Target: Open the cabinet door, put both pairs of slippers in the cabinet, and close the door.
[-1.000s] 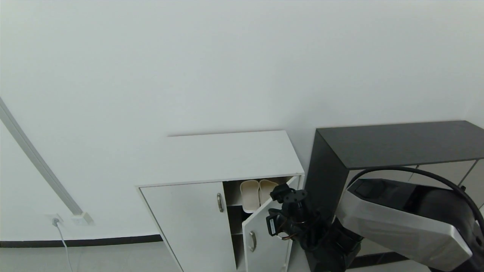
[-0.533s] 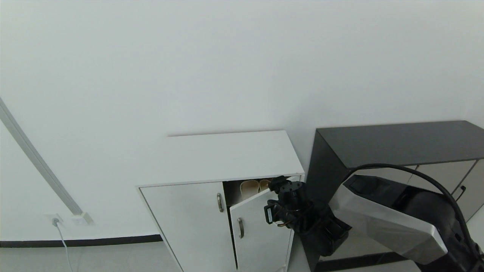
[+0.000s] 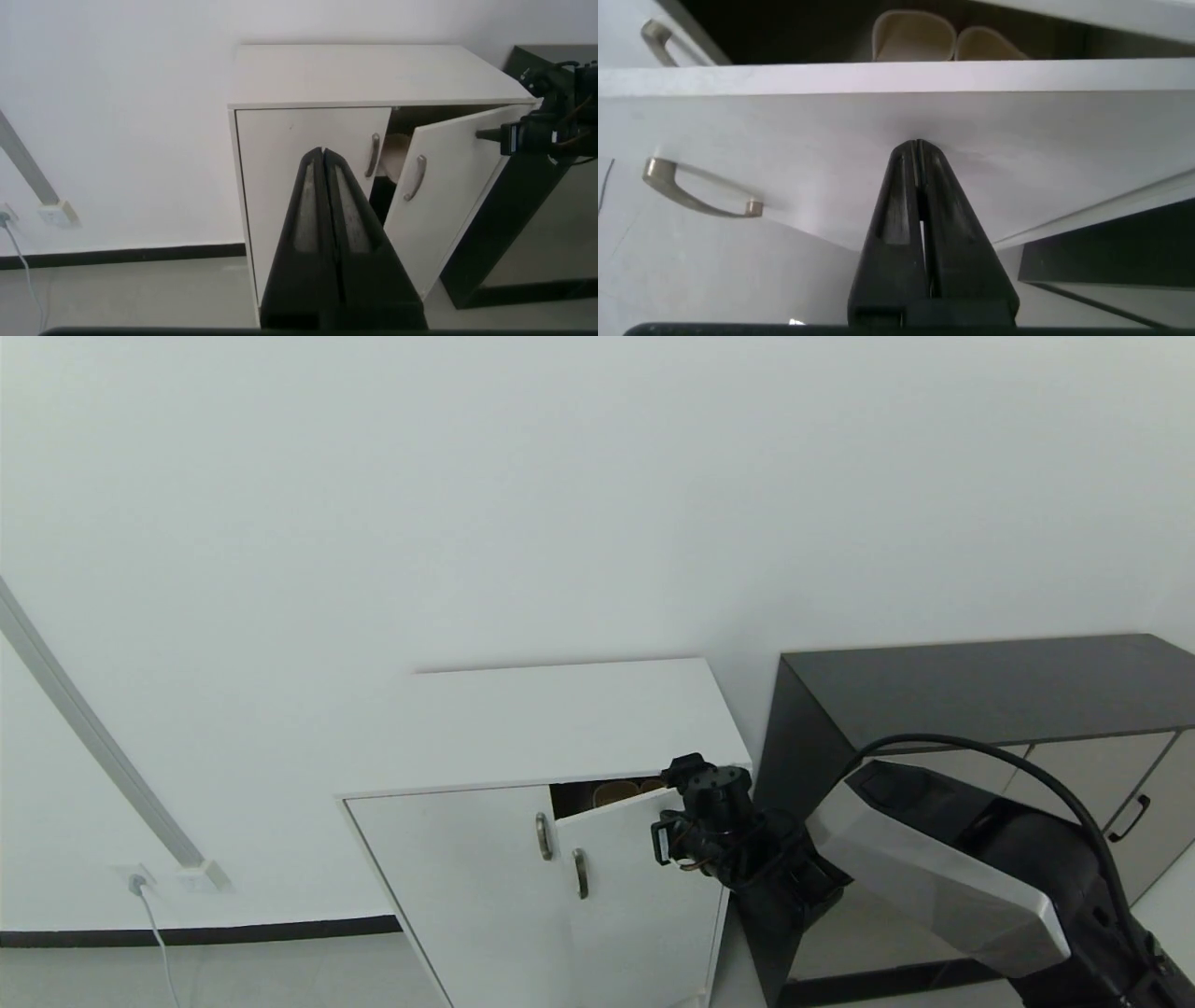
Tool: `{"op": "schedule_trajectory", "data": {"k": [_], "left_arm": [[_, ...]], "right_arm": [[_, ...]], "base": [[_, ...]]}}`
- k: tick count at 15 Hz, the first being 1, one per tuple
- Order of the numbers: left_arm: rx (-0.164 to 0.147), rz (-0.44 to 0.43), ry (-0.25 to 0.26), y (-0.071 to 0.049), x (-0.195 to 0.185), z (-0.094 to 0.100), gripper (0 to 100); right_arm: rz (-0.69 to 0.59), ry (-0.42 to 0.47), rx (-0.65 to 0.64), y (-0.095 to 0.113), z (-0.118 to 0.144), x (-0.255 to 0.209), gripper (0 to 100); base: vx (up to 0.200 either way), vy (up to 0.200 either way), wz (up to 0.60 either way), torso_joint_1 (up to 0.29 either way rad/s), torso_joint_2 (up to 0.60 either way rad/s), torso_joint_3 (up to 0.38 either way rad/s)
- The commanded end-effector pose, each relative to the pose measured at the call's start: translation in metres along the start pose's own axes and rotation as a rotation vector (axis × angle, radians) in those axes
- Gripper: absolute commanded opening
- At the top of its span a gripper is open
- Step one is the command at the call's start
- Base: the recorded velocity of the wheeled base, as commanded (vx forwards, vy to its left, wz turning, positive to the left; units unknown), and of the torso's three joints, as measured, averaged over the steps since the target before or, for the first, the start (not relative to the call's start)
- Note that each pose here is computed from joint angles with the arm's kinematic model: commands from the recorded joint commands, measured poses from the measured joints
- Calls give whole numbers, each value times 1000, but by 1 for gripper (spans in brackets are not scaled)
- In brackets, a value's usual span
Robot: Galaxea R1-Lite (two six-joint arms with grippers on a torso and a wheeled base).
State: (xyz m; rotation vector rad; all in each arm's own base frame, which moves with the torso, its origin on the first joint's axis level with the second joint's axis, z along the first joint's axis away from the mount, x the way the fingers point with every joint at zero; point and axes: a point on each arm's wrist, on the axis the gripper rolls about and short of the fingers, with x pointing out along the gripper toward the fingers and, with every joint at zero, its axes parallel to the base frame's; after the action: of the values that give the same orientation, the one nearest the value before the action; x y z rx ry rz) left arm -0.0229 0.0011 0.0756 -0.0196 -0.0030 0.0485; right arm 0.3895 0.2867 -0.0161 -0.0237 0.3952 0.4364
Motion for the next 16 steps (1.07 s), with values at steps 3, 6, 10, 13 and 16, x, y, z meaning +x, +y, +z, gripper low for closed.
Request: {"op": "schedule_trajectory", "data": {"k": [3,6,10,13,16], "left_arm": [[0,1,1,0,0,0,0],[0,1,1,0,0,0,0],[0,1,1,0,0,0,0],[0,-1,1,0,0,0,0],[0,1,1,0,0,0,0]], "right_arm": [[-5,-24,8,-3,5,7,0],[-17,-17,11,-8,10,10,0],[-31,-21,6,-14,15,13,0],[-38,-24,-13,-18,14,17,0],[-39,-19,-14,-18,13,19,0]], "base": [[0,0,0,0,0,0],[0,0,0,0,0,0],[0,0,0,0,0,0],[0,0,0,0,0,0],[0,0,0,0,0,0]]}}
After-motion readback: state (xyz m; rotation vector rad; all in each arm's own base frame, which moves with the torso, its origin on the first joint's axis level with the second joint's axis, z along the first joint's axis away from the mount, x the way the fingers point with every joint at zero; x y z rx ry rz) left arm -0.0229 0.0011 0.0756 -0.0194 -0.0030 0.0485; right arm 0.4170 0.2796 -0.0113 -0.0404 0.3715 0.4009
